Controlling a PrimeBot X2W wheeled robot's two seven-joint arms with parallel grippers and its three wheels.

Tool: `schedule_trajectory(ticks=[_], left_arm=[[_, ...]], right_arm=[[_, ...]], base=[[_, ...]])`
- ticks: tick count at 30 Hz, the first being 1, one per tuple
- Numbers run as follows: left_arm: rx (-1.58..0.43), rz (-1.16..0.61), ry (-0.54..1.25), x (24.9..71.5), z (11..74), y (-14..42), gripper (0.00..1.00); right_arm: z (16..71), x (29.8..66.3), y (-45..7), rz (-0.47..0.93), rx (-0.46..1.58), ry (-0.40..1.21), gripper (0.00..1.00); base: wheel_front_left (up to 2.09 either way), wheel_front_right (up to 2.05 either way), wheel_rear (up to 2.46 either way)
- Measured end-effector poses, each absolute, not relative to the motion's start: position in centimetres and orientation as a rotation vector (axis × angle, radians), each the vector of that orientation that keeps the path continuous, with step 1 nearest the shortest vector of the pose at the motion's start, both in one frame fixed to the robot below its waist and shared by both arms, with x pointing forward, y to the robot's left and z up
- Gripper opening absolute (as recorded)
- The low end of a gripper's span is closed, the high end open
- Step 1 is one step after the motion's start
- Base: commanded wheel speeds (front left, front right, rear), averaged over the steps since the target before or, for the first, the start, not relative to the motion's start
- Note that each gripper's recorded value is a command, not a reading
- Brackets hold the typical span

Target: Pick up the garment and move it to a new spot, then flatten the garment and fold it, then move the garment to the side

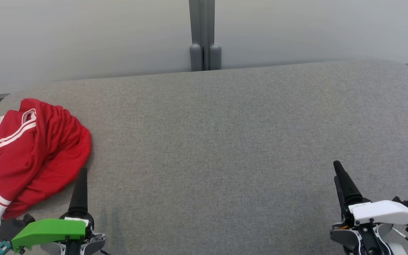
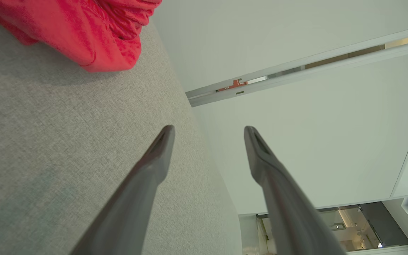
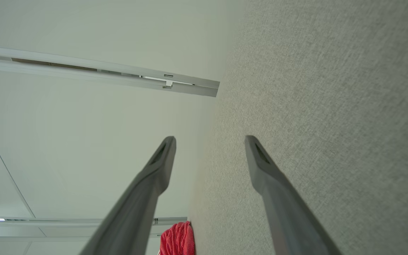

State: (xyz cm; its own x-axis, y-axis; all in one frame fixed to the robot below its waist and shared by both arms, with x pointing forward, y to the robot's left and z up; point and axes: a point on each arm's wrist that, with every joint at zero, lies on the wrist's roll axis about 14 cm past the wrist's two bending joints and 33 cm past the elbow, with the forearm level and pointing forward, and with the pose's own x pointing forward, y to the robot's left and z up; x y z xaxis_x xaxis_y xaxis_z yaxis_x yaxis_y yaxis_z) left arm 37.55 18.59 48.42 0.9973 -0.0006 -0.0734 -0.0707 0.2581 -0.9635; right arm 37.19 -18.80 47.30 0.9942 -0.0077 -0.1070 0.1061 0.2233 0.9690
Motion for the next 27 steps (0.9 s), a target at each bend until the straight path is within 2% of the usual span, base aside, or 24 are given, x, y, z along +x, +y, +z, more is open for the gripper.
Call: schedule_trajectory(ticks=[27], left_arm=[[-0.748, -0.045, -0.009, 37.4, 51.5, 16.8, 1.00]], right_arm=[[49.5, 37.2, -16.0, 0.054, 0.810, 0.050, 1.00]], base=[[0.00, 0.00, 0.00]])
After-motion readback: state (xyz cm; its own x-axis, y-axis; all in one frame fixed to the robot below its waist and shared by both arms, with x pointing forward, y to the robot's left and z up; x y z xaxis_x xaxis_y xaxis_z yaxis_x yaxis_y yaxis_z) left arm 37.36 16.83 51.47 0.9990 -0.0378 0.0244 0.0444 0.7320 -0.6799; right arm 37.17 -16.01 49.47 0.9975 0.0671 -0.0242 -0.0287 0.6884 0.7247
